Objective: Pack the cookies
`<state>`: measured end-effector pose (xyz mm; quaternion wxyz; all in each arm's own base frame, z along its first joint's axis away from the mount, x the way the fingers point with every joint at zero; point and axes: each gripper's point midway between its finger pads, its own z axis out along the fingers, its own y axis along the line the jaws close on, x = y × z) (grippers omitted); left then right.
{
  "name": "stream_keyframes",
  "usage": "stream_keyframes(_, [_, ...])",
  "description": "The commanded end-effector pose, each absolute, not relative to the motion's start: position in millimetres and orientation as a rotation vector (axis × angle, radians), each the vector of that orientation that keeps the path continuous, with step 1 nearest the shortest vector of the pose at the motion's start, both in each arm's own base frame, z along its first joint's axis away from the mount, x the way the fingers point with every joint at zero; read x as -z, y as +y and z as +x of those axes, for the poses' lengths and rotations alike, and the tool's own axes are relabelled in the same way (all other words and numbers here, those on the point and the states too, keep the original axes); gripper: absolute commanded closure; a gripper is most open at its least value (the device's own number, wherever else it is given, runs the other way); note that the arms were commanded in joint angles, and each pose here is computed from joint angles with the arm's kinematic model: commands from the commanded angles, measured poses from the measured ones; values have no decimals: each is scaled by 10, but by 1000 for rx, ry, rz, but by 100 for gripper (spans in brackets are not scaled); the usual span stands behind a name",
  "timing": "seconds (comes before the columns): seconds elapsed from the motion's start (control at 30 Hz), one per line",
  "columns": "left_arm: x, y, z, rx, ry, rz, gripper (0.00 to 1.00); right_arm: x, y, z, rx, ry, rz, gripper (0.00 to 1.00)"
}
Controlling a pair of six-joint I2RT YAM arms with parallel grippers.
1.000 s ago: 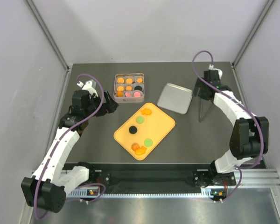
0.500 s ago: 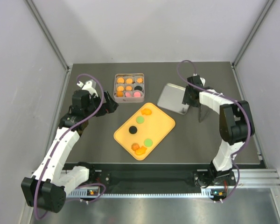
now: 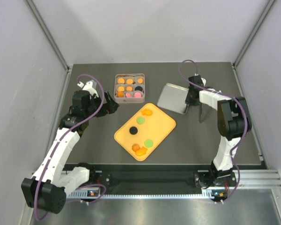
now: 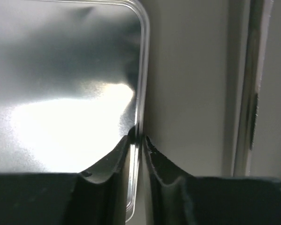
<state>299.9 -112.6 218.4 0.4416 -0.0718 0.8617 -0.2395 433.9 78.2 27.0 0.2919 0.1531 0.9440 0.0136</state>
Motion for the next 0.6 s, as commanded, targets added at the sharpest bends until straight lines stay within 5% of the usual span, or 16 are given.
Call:
stream_keyframes(0.0, [-2270,-1173,3076,630,2083,-149,1,-325,845,4551,-97,2477,410,86])
stream_keyframes(0.1, [-2259,-1235,3082,669,2086,-139,1,-467,825,4612,-109,2457,401,100])
stream_keyframes(0.57, [-2451,-1756,3274,927,2067,-127,2,-1599,786,4600,-255,2280,347,100])
